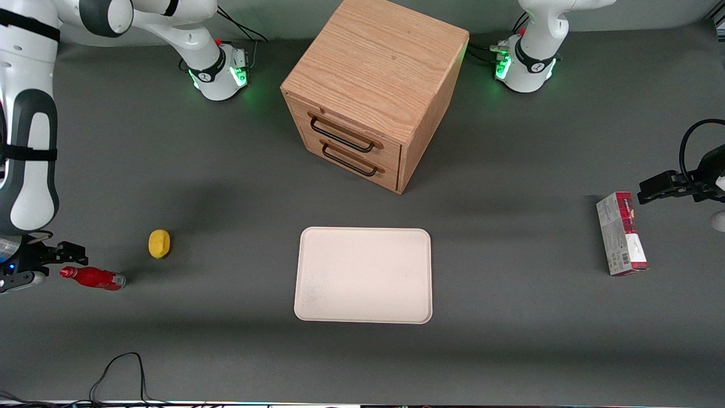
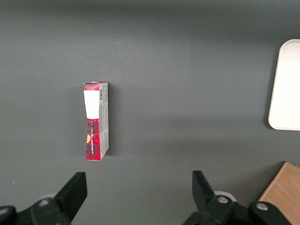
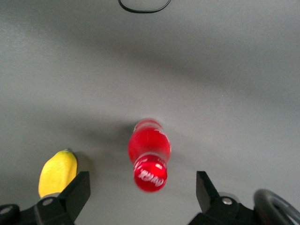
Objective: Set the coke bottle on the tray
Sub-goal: 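Close the right gripper around the bottle's cap end, then lift the bottle and carry it toward the white tray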
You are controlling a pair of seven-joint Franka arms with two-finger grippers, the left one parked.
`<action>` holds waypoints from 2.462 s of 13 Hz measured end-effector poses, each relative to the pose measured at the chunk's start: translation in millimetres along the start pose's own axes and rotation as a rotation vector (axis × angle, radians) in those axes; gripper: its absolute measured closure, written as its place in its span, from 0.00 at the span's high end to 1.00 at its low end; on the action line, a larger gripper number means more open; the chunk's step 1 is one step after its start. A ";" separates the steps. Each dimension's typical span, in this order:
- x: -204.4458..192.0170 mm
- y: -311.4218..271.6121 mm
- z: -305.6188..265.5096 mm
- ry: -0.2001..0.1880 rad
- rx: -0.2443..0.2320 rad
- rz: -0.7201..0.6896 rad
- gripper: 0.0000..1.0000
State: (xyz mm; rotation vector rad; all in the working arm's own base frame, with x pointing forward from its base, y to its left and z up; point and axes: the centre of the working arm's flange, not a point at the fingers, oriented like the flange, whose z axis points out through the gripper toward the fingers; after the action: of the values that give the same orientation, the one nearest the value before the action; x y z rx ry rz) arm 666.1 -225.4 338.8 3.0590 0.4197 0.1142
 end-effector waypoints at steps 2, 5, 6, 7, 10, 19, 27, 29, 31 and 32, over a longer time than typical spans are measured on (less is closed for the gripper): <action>4.0 0.5 10.4 0.002 0.009 0.007 1.00; 5.4 -0.1 19.0 -0.002 0.017 0.010 0.99; 5.4 0.2 19.6 -0.003 0.016 0.004 0.94; 5.1 1.0 19.8 -0.004 0.015 -0.001 0.86; 3.8 3.7 19.5 -0.003 0.013 -0.003 0.64; 28.4 -6.4 -26.6 -0.030 0.054 -0.010 0.32; 62.7 -134.0 -213.3 -0.235 0.121 0.158 0.32; 70.5 -196.8 -253.1 -0.238 0.113 0.220 0.32; 76.1 -262.8 -286.1 -0.214 0.094 0.252 0.32; 79.5 -294.7 -295.6 -0.199 0.088 0.256 0.32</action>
State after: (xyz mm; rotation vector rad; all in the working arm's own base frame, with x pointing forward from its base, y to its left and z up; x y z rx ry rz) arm 640.1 91.8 620.4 3.1528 0.0213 -0.2029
